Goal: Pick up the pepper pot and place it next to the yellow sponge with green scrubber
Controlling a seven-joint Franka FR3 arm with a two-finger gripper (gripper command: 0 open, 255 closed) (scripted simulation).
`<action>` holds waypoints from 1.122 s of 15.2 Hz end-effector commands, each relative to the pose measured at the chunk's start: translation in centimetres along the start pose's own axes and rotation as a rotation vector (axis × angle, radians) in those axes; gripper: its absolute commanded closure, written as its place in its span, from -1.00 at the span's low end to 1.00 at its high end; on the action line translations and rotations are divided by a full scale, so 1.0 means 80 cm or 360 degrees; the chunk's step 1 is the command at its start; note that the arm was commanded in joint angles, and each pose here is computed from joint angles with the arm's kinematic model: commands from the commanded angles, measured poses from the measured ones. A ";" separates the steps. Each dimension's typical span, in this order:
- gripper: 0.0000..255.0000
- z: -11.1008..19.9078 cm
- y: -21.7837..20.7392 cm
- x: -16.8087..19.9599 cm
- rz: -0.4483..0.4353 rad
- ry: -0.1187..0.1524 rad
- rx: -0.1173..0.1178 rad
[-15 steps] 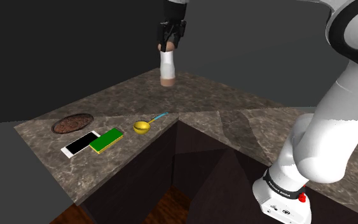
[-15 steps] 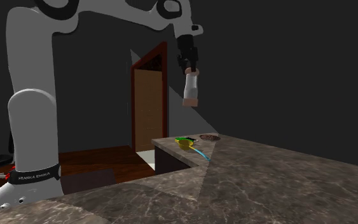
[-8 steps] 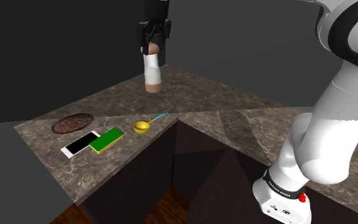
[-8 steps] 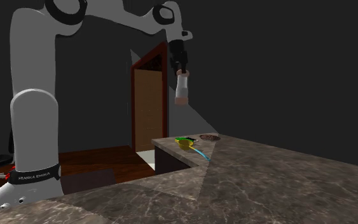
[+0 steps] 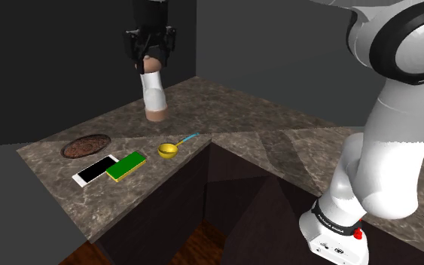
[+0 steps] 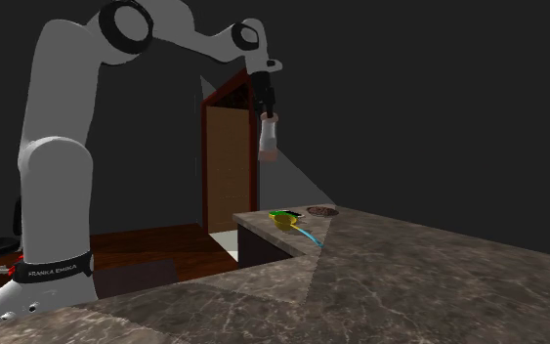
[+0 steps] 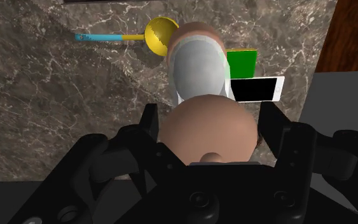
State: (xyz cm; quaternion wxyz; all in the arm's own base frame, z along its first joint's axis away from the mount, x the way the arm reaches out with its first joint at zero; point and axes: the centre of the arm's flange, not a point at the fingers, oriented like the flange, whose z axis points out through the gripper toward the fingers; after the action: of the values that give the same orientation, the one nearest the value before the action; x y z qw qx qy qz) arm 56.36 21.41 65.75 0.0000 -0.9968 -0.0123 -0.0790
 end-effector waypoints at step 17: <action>1.00 0.054 -0.160 0.000 0.0002 0.0001 0.0000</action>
State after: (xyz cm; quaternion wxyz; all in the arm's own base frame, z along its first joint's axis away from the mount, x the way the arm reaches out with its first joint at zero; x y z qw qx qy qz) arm 56.84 34.27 61.90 -0.0002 -0.9968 -0.0116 -0.0789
